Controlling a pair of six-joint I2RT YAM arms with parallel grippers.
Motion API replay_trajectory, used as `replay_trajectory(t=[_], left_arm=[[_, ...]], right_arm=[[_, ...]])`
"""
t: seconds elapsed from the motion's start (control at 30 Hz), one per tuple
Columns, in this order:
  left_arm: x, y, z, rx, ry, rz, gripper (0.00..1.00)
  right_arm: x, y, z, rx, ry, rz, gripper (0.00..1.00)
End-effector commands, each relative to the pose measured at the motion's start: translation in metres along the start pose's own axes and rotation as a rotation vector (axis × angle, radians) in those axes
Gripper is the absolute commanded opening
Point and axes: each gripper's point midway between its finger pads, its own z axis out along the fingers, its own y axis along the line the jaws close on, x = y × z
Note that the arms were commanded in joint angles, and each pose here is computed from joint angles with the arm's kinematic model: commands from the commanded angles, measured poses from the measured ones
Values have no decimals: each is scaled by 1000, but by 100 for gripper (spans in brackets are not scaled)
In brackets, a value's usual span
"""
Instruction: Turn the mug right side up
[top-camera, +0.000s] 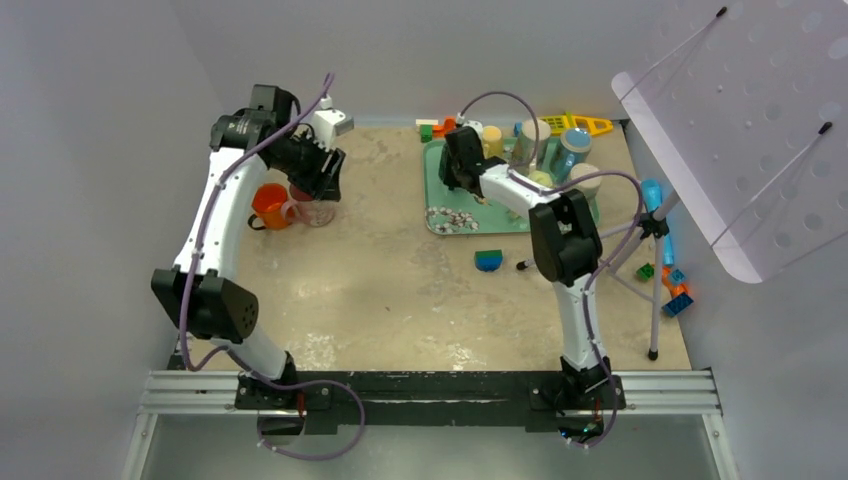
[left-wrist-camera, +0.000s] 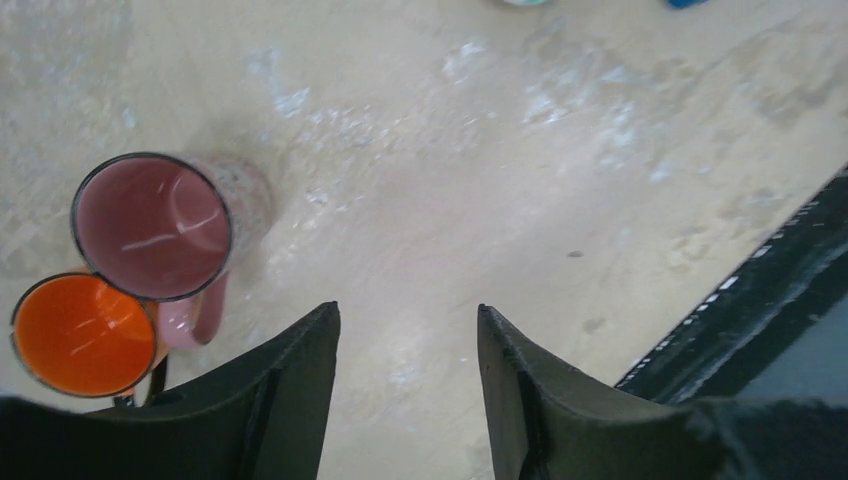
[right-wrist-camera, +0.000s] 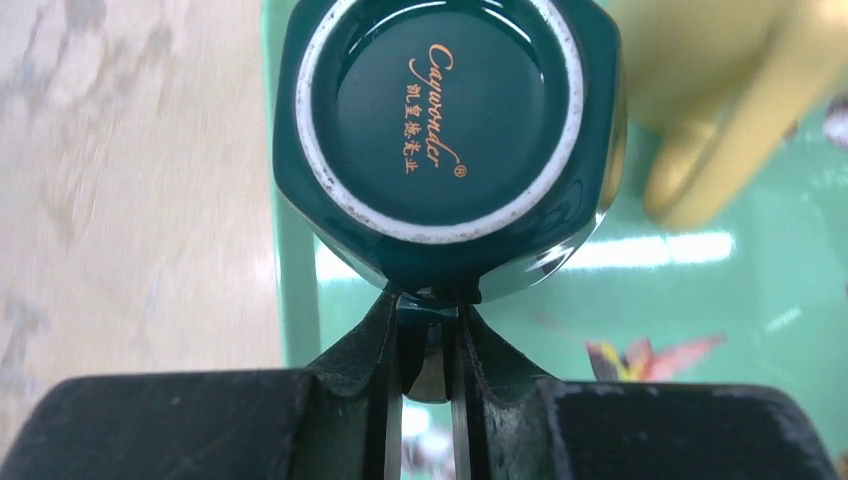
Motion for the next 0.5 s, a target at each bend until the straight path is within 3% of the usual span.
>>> replay_trajectory(t=[0.0, 0.2, 0.47], left_arm=[[-36, -58, -46, 208, -259, -18, 60], [-71, -103, -97, 415, -500, -68, 77], [-105, -137, -141, 693, -664, -169, 80]], right_arm=[[-104, 51, -107, -329, -301, 9, 0], [-148, 74, -236, -652, -509, 45, 0], [-149, 104, -407, -1203, -680, 76, 0]])
